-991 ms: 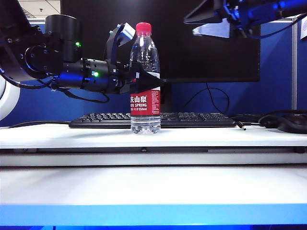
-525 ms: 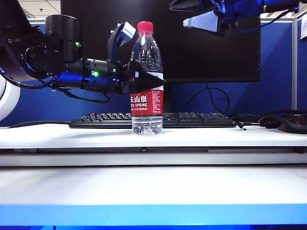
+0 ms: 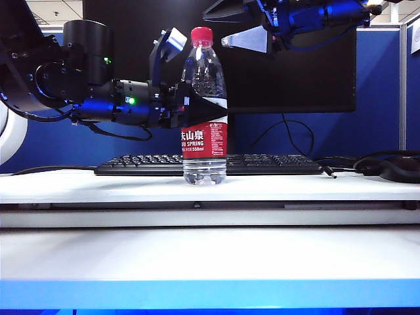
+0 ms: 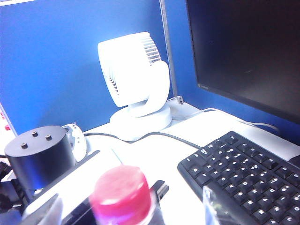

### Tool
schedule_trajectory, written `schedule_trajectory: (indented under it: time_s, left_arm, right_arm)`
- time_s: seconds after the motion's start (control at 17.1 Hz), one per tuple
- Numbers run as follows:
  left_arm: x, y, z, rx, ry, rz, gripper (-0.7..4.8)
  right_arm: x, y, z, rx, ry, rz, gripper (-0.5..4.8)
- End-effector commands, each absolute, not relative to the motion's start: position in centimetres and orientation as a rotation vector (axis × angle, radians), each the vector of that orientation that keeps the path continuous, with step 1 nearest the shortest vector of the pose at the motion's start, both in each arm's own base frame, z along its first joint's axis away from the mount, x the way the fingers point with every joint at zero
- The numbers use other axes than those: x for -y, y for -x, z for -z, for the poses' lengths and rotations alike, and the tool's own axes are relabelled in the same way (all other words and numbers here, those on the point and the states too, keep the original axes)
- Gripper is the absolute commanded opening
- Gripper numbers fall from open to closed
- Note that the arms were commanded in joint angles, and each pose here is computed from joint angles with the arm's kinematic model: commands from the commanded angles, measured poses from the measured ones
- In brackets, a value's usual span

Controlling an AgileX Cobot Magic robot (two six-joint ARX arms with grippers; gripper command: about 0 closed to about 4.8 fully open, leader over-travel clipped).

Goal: Unscrew the cap from the plastic bottle on the table.

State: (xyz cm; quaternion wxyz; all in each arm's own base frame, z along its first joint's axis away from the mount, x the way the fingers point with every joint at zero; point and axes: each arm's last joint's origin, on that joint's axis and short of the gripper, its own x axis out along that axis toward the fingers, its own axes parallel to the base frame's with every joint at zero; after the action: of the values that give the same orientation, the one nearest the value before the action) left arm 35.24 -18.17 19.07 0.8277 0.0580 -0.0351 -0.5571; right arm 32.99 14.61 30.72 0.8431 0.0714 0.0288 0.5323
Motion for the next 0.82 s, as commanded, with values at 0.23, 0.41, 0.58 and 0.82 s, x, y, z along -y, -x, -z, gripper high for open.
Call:
schedule_trajectory:
  time_s: [0.23, 0.41, 0.58, 0.82]
  left_arm:
    - [18.44, -34.78, -19.44, 0.111, -0.123, 1.350, 2.41]
    - [18.44, -34.79, -19.44, 0.111, -0.124, 1.350, 2.41]
    - [18.57, -34.72, -19.44, 0.111, -0.124, 1.351, 2.41]
    - [18.64, -34.73, -19.50, 0.113, -0.125, 1.346, 2.41]
  right_arm:
    - [-14.85, -33.01, -30.42, -0.101, -0.156, -1.194, 3.62]
    - [-14.86, -33.00, -30.41, -0.102, -0.155, -1.201, 3.07]
    - [-14.86, -33.00, -30.42, -0.101, -0.155, -1.201, 1.97]
    - [-14.85, -33.01, -30.43, -0.102, -0.158, -1.195, 1.97]
